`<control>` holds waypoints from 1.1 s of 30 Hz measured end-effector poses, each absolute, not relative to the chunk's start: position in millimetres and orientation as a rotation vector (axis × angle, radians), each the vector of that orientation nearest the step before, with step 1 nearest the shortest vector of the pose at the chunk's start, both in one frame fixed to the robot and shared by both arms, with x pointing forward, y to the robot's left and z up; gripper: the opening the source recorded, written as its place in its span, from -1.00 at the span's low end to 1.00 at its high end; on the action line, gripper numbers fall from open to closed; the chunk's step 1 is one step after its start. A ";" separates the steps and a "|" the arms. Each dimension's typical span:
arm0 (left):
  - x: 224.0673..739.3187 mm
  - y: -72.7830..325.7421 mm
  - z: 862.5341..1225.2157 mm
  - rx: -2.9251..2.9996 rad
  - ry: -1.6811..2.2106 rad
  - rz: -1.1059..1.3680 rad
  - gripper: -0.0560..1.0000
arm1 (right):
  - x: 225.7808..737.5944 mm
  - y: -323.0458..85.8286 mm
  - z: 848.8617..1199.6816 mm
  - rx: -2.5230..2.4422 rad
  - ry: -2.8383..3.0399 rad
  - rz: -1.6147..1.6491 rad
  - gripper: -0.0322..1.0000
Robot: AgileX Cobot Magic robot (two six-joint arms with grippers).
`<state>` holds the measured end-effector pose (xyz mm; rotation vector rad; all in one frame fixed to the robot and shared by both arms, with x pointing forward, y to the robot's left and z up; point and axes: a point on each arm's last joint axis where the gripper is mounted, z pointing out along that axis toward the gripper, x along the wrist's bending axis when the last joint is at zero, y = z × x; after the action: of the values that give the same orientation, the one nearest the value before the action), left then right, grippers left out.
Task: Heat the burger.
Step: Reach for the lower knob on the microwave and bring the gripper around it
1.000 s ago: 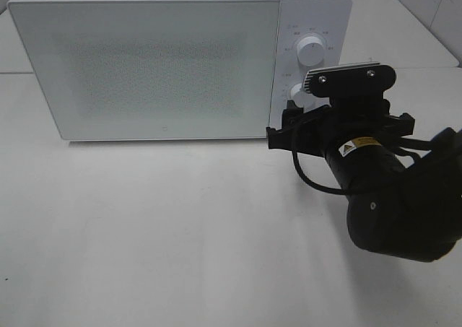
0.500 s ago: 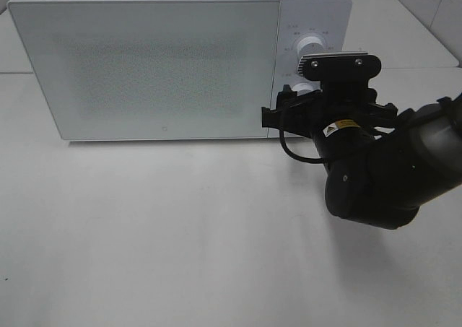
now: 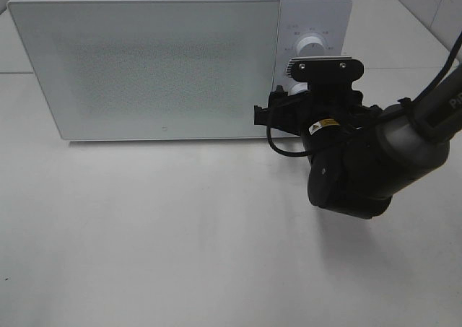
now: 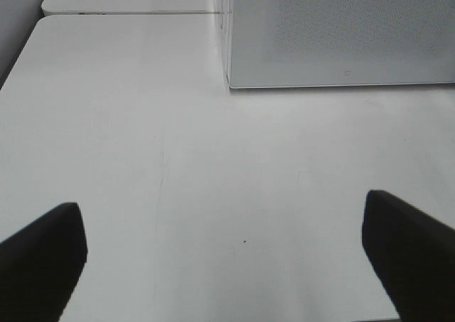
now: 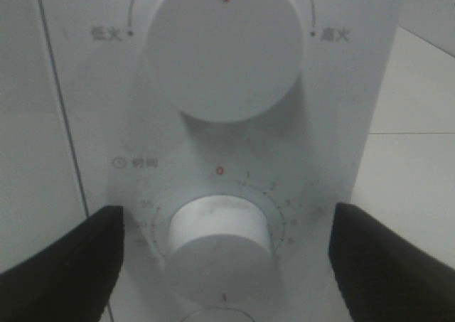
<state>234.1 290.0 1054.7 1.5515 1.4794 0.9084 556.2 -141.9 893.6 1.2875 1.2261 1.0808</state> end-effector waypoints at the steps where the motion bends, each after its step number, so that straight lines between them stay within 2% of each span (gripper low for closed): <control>1: 234.1 290.0 1054.7 1.551 1.479 0.908 0.95 | 556.7 -142.8 893.1 1.293 1.223 1.080 0.51; 26: 234.1 290.0 1054.7 1.551 1.479 0.908 0.95 | 560.3 -138.8 884.7 1.303 1.236 1.089 0.50; 30: 234.1 290.0 1054.7 1.551 1.479 0.908 0.95 | 560.3 -138.3 884.8 1.303 1.237 1.090 0.43; 31: 234.1 290.0 1054.7 1.551 1.479 0.908 0.95 | 560.3 -138.3 884.8 1.303 1.237 1.090 0.32; 32: 234.1 290.0 1054.7 1.551 1.479 0.908 0.95 | 560.3 -138.3 884.8 1.303 1.237 1.090 0.32; 33: 234.1 290.0 1054.7 1.551 1.479 0.908 0.95 | 560.3 -138.3 884.8 1.303 1.237 1.090 0.24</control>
<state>234.1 290.0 1054.7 1.5515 1.4794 0.9084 560.3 -138.3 884.8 1.3026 1.2370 1.0904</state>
